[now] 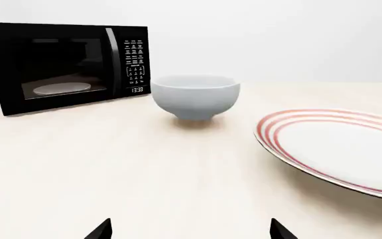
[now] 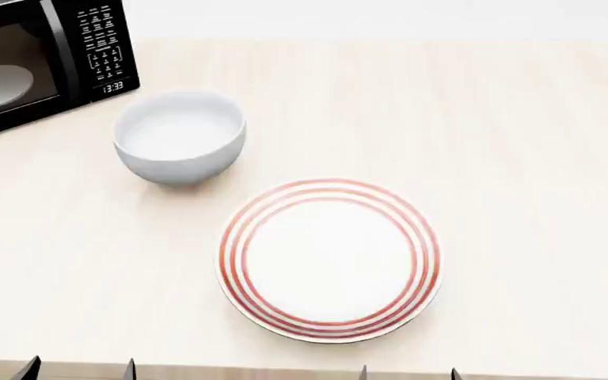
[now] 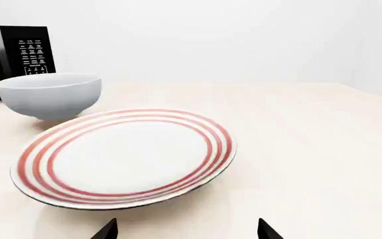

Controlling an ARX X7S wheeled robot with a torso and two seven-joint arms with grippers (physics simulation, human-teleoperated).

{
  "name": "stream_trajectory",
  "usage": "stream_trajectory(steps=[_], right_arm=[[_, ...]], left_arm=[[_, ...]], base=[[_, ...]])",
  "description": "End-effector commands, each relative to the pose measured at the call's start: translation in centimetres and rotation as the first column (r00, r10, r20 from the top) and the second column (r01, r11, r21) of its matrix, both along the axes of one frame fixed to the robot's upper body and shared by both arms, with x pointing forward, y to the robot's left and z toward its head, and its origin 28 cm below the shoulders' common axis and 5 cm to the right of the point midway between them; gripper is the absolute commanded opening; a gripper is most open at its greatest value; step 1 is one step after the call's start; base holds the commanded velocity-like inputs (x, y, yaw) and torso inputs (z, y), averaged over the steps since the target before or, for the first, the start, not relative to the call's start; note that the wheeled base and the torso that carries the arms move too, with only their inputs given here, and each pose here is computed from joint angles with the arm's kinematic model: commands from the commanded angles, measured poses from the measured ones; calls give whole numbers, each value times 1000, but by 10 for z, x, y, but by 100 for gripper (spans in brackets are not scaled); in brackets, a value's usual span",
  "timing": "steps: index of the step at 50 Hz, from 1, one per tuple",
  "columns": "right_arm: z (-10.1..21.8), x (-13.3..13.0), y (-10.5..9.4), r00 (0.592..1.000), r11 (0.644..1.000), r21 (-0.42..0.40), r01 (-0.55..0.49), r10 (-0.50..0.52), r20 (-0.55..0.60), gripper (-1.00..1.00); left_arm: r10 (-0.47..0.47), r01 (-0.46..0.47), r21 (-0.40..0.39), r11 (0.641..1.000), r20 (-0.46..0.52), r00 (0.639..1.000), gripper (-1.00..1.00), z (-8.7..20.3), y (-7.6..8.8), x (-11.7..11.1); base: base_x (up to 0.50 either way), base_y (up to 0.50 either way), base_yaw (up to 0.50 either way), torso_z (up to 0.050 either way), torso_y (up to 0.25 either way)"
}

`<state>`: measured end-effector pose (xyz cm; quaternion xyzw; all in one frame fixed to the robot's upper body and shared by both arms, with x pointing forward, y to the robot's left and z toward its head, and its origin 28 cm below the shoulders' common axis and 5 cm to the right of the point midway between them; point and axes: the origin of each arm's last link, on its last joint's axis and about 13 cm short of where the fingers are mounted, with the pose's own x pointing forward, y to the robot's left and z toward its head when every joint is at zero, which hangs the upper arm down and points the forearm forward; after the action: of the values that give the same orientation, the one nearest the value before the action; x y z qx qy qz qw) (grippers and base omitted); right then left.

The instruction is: Open the microwave.

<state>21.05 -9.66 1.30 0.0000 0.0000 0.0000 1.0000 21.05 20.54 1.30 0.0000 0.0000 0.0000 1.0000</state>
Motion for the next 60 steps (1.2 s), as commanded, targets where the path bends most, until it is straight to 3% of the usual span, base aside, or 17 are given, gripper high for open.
stream_trajectory(steps=[1,9,18,60], right_arm=[[8,-2,1,1000,999,-50,13,-12,28,100],[35,-13,4,996,999,-50,-13,18,87,100],[41,-14,10,993,996,-81,-29,38,115,100],[45,-14,20,982,987,-102,-122,135,129,100]], left_arm=[[31,-33,62,998,26,999,100,5,0,-2],[8,-18,111,994,90,996,100,20,-6,-13],[15,-30,150,988,103,995,100,21,-7,-16],[3,-17,155,988,95,995,100,21,-7,-16]], base=[[0,0,0,0,0],[0,0,0,0,0],[0,135,0,0,0],[125,482,0,0,0]])
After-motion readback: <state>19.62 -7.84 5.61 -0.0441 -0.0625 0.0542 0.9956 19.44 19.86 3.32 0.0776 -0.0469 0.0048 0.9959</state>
